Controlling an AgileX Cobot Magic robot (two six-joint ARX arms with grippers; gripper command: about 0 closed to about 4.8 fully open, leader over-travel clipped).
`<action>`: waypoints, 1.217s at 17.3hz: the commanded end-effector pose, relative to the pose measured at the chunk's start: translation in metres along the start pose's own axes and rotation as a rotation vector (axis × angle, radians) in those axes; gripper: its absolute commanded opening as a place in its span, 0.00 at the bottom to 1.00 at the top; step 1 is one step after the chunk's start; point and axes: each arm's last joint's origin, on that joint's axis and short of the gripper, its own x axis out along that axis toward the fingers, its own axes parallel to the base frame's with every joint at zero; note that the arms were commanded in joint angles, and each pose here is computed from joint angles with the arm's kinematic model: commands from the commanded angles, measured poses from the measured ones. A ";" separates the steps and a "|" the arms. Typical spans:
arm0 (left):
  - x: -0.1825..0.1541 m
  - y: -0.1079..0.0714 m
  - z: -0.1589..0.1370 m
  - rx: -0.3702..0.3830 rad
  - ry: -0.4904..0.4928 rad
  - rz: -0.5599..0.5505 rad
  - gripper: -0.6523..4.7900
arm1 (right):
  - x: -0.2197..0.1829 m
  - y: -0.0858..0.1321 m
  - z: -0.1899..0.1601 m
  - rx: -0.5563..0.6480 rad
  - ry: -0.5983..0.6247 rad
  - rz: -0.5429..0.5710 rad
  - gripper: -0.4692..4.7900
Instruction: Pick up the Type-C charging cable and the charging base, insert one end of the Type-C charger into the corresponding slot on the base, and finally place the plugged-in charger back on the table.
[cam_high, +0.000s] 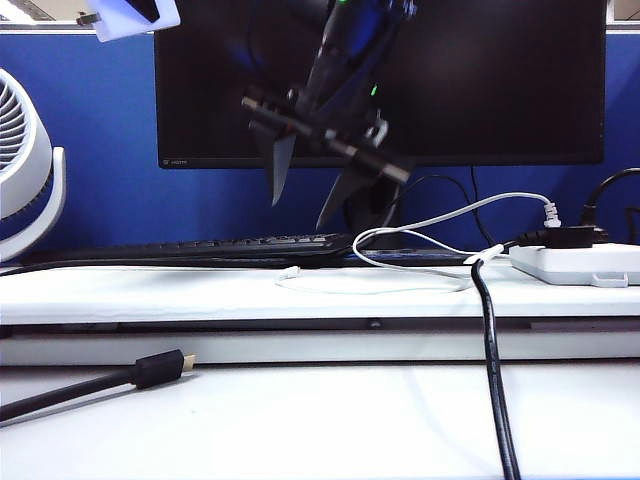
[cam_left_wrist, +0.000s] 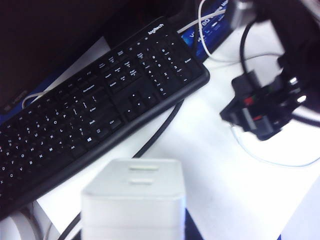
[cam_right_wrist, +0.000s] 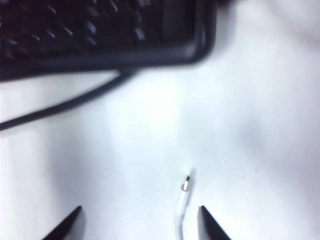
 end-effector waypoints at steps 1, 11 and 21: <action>-0.004 0.000 0.003 0.002 -0.034 0.001 0.11 | 0.001 0.004 -0.006 0.013 0.017 0.006 0.66; -0.004 -0.001 0.002 -0.004 -0.033 -0.017 0.11 | 0.020 0.005 -0.024 0.019 0.027 -0.076 0.65; -0.004 -0.001 0.002 -0.006 -0.027 -0.021 0.11 | 0.041 -0.001 -0.027 0.053 0.036 -0.116 0.65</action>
